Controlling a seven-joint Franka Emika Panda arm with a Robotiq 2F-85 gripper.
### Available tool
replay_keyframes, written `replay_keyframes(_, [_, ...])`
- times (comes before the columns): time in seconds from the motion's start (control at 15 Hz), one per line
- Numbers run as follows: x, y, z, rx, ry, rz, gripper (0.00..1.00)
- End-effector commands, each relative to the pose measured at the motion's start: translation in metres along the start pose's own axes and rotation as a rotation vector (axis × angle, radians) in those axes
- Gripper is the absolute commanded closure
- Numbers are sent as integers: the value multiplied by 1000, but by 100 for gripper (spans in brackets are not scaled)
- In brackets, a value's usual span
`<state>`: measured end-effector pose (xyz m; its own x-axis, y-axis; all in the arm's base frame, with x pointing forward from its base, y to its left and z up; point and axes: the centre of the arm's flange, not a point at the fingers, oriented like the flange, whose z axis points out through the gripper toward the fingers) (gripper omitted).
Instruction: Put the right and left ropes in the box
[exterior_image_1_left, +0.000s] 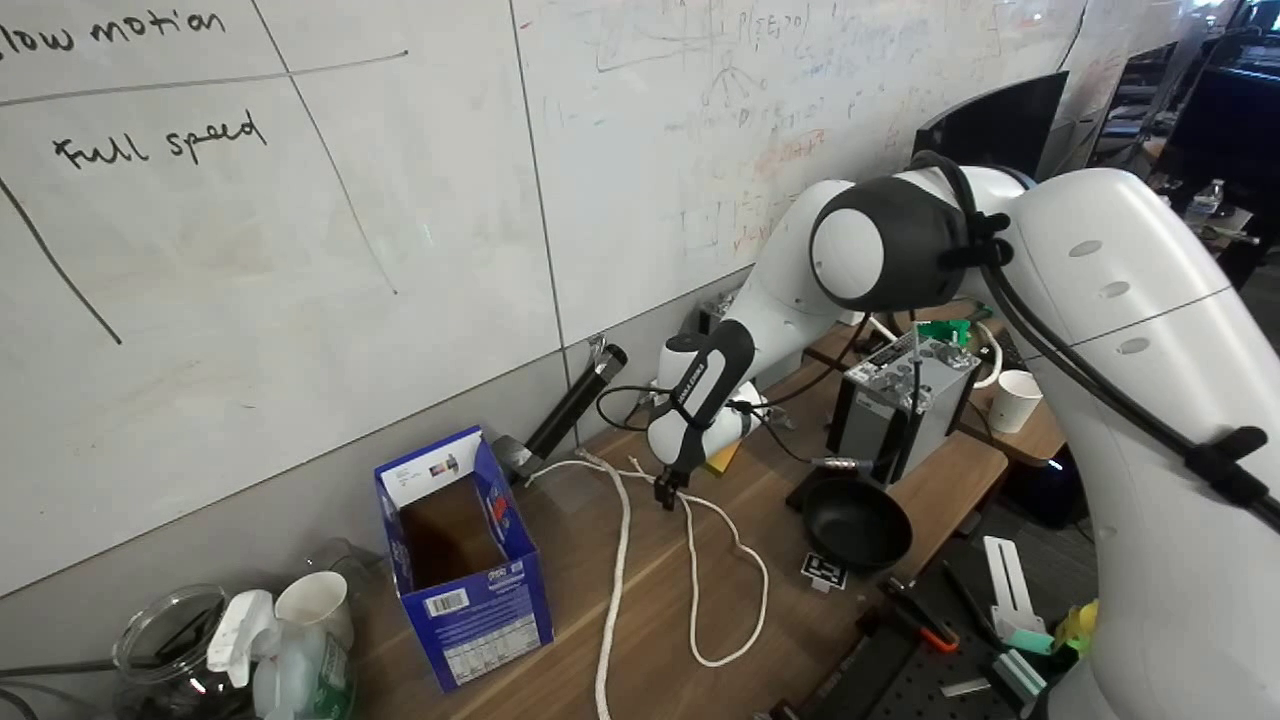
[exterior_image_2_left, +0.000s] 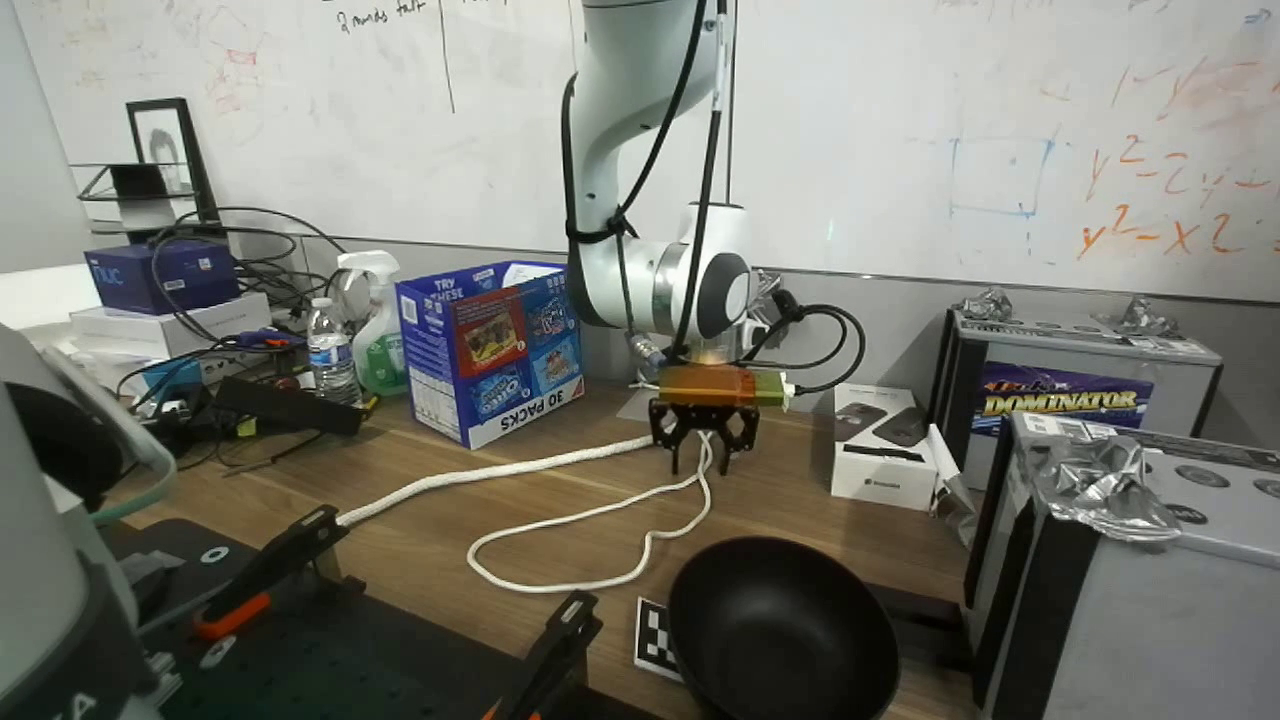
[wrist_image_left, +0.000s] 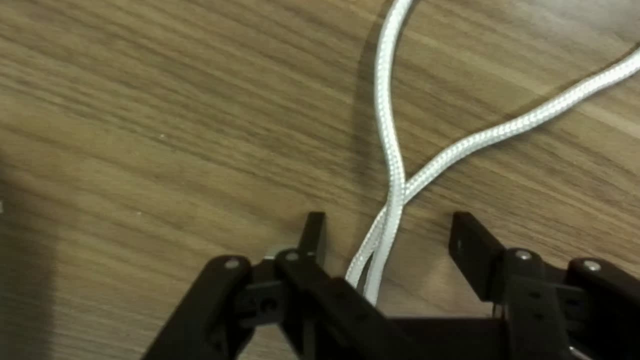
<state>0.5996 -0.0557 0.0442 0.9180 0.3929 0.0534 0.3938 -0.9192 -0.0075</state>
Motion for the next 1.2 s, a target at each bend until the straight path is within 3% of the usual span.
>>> replay_keyframes(0.0, [6, 2, -2, 10, 30, -20, 66])
replay_keyframes(0.27, [8, 3, -5, 10, 30, -27, 94])
replay_keyframes(0.47, [9, 3, -7, 11, 15, -26, 100])
replay_keyframes(0.8, [10, -9, -38, 11, -15, -12, 95])
replay_keyframes(1.13, [21, -45, -116, -14, -47, 10, 96])
